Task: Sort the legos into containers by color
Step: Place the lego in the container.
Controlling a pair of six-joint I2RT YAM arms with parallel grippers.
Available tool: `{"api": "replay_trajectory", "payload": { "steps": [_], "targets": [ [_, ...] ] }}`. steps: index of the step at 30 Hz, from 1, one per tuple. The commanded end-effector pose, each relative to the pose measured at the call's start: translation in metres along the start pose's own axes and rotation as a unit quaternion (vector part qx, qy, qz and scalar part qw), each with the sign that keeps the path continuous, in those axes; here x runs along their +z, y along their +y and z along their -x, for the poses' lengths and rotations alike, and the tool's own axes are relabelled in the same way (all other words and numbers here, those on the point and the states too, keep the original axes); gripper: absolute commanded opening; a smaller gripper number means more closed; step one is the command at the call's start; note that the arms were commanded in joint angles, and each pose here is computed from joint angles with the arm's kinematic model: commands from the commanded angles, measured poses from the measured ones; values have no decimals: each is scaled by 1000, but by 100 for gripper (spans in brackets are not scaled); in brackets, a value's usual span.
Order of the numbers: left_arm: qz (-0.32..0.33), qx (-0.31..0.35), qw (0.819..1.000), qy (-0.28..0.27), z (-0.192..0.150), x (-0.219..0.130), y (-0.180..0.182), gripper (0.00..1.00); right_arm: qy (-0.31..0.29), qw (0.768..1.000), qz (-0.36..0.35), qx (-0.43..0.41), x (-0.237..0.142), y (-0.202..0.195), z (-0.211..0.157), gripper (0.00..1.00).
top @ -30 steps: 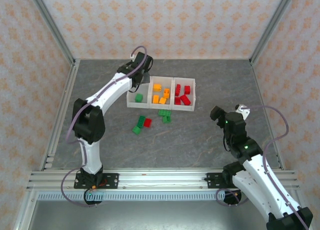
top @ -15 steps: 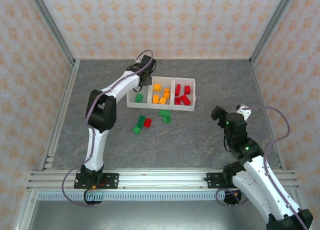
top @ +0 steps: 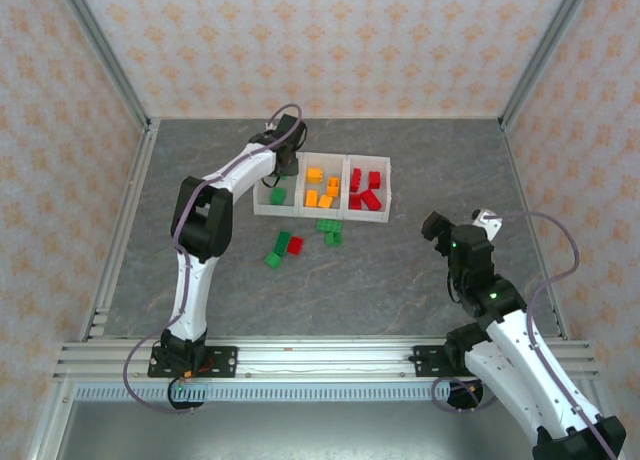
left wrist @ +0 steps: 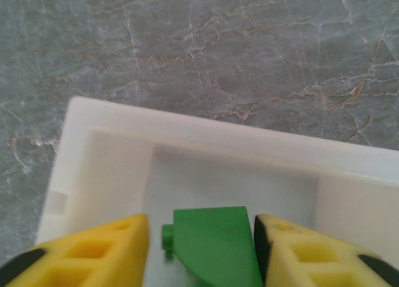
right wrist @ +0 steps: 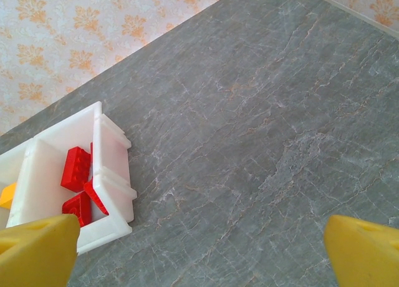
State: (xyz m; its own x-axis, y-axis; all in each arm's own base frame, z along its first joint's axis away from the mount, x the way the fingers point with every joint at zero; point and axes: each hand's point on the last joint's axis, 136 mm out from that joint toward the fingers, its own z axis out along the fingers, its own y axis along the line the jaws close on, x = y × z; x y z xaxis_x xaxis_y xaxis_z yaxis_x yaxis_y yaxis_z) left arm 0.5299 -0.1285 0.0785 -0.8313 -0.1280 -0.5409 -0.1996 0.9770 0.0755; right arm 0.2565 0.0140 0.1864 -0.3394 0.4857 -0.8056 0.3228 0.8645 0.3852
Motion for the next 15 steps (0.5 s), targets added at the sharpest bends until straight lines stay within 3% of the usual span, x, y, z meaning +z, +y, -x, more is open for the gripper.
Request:
{"api": "replay_trajectory", "payload": {
  "steps": [1, 9, 15],
  "targets": [
    [-1, -4, 1000, 7, -2, -1, 4, 55, -16, 1000, -8, -2, -3, -1, 9, 100],
    [-26, -20, 999, -25, 20, -45, 7, 59, -14, 1000, -6, 0, -3, -1, 8, 100],
    [-62, -9, 997, -55, 19, -103, 1, 67, -14, 1000, -6, 2, -2, -1, 7, 100]
  ]
}}
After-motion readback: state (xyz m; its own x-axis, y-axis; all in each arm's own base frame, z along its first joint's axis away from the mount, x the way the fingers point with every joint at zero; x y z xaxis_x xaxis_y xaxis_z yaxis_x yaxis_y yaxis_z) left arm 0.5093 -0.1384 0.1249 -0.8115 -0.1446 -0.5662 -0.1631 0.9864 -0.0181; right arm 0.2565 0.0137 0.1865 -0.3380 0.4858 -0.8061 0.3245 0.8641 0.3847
